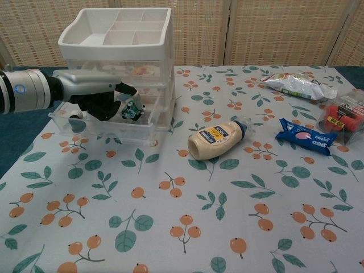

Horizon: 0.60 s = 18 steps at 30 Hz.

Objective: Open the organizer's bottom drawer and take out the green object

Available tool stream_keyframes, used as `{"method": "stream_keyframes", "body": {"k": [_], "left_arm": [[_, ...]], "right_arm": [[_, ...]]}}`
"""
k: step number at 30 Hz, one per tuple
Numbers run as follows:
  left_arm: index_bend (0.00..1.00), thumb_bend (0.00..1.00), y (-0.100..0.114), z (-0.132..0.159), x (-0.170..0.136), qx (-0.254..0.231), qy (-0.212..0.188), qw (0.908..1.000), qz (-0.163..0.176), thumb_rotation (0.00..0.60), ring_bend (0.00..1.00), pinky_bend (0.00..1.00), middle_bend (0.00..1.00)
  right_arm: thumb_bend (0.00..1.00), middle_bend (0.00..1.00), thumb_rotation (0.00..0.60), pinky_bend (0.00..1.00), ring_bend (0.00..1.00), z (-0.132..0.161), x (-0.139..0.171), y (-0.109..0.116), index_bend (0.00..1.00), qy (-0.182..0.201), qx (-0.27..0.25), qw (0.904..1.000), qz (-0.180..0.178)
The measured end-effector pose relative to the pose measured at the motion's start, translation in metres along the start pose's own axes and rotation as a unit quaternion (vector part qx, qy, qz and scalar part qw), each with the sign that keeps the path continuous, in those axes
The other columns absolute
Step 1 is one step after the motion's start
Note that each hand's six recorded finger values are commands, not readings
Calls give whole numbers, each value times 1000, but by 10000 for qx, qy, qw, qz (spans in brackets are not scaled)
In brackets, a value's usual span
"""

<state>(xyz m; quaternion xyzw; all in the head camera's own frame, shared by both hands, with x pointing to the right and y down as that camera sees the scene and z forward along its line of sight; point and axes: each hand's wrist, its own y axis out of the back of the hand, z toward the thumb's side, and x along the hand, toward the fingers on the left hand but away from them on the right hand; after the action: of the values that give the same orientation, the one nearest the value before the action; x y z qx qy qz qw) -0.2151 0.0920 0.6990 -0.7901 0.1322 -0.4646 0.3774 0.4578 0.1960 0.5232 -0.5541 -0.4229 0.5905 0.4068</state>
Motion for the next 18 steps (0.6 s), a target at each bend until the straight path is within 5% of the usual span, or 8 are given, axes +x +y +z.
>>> {"method": "stream_keyframes", "body": {"k": [18], "left_arm": [[285,781,2,-7,-21,156,126,9998,-79,600,1000,1000,989]], "right_arm": [[289,267,600,254,162,1,1,2,201,22,-17,10000,-33]]}}
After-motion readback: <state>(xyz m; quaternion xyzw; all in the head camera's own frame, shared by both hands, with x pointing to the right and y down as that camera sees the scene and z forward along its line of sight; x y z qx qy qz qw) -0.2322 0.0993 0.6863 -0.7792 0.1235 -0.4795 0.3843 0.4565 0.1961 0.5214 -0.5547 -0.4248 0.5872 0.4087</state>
